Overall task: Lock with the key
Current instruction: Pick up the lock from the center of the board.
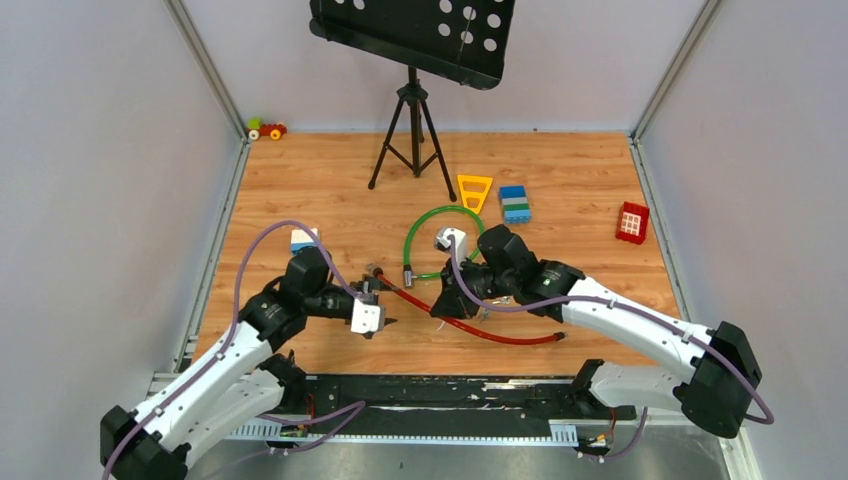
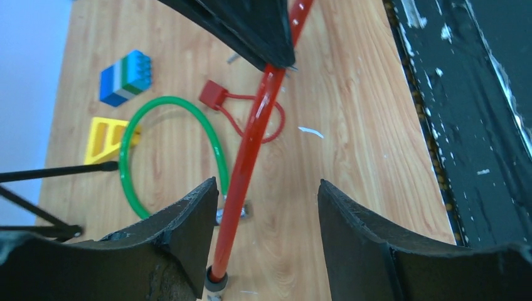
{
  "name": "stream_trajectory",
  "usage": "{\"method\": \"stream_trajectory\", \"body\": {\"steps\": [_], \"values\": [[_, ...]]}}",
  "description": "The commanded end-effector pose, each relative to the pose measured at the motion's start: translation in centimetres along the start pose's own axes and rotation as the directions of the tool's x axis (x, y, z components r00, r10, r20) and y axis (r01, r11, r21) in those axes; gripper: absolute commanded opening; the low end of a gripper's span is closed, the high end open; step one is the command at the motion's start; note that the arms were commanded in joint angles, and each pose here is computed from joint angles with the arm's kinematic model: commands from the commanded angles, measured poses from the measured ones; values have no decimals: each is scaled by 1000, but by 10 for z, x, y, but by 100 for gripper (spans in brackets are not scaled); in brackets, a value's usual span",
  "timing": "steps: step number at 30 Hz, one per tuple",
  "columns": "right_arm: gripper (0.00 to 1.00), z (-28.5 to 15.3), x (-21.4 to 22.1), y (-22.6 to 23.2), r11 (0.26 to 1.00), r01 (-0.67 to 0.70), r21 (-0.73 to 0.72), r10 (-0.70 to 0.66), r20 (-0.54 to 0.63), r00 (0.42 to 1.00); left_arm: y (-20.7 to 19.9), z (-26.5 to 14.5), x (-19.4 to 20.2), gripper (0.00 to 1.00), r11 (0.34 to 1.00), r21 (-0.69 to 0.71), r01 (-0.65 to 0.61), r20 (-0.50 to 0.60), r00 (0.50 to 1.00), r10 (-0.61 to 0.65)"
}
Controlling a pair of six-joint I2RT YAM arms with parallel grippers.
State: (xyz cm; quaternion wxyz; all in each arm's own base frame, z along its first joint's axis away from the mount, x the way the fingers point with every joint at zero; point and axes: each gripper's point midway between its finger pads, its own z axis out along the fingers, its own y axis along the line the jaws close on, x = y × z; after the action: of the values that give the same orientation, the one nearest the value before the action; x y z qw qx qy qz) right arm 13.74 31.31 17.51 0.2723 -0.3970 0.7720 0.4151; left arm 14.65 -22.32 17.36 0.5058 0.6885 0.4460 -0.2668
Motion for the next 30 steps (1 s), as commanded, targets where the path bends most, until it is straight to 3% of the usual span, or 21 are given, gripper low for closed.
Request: {"method": "stream_trajectory", "body": {"steps": [1,14,18,21,24,28,30], "values": [[0,-9,-17,22,994,43,-96,-37,64,997,4,8,11,65,996,44,-83,-73,994,86],[0,-15,-14,31,989,55,-138,-47,64,997,46,20,30,61,988,-120,-93,-158,985,73],[0,-16,-16,31,989,61,-135,-50,78,996,38,24,32,45,995,-77,-69,-157,986,56],[0,-17,-18,32,988,69,-135,-57,92,994,27,28,34,44,998,-19,-65,-156,986,61],[0,-15,-18,28,991,70,-113,-59,100,993,20,31,32,34,997,12,-70,-145,987,71],[1,-13,-17,15,994,94,-55,-88,103,991,21,33,25,3,999,12,-37,-130,991,39],[16,-12,-15,11,988,148,-45,-142,106,984,21,33,22,0,1000,18,-11,-125,992,13]]}}
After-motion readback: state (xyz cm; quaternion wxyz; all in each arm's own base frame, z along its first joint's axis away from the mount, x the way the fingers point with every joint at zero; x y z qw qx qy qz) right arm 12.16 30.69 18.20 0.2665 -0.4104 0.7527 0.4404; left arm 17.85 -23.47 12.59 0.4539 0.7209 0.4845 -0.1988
